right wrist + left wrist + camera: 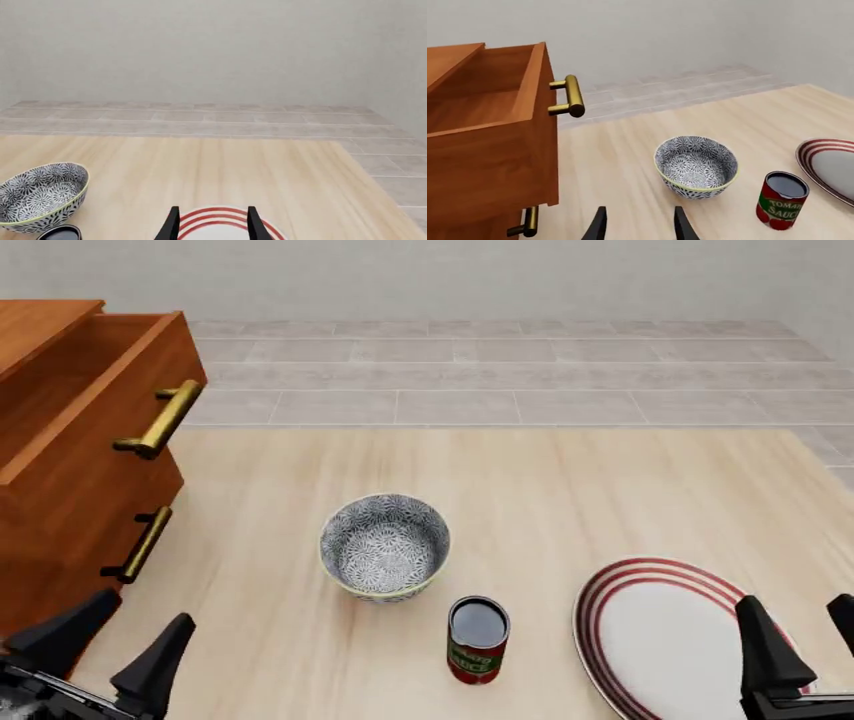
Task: Put the bowl on top of the cabinet.
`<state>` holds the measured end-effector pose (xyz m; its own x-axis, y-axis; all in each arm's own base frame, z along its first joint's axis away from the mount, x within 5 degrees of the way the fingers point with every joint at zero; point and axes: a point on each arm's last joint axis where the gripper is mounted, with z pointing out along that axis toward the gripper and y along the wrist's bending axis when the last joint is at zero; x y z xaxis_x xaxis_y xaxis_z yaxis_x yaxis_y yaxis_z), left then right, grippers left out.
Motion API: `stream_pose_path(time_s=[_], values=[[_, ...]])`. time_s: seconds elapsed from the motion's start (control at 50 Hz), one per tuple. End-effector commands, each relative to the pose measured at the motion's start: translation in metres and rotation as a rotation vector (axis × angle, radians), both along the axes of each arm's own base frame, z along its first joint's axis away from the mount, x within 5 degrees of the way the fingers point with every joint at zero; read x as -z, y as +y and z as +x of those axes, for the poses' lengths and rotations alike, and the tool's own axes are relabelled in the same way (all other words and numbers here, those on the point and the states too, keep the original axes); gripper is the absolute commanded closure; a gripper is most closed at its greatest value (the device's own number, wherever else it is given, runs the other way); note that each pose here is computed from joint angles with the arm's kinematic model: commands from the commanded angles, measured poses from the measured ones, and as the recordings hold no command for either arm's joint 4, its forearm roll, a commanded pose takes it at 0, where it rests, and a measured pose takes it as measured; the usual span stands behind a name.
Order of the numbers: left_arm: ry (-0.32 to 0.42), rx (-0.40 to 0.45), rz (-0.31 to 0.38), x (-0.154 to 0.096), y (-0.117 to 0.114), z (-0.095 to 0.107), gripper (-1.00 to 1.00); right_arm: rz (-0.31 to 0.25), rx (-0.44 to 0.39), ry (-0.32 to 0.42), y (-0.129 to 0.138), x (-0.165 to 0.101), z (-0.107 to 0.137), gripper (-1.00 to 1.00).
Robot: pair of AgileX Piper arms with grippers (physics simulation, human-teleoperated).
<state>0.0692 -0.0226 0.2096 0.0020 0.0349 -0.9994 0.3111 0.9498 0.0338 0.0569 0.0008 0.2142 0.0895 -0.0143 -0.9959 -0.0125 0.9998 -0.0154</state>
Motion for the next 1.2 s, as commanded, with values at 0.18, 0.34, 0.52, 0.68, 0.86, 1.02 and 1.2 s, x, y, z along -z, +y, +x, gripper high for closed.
stream_pose_path(time_s=[0.18,0.34,0.52,0.68,0.86,1.02,1.2], values=[[0.024,0.07,0.014,0.001,-0.01,0.011,-1.0,-0.004,0.001,-0.004,0.0,0.0,-0.001,-1.0],[0.028,0.093,0.013,0.001,-0.013,0.013,-1.0,-0.007,0.001,-0.006,0.0,0.0,-0.001,-1.0],[0.032,0.125,0.011,0.001,-0.019,0.019,-1.0,-0.012,-0.001,-0.007,0.0,-0.001,-0.001,-1.0],[0.028,0.148,0.008,0.001,-0.025,0.025,-1.0,-0.01,-0.001,-0.005,0.0,0.0,-0.001,-1.0],[0.019,0.193,0.015,-0.013,-0.034,0.033,-1.0,-0.009,-0.001,-0.004,0.0,0.0,-0.001,-1.0],[0.024,0.219,0.022,-0.014,-0.04,0.036,-1.0,-0.009,-0.002,-0.003,0.0,0.0,-0.001,-1.0],[0.046,0.254,0.032,-0.01,-0.049,0.043,-1.0,-0.009,-0.004,-0.002,0.0,0.0,-0.001,-1.0]])
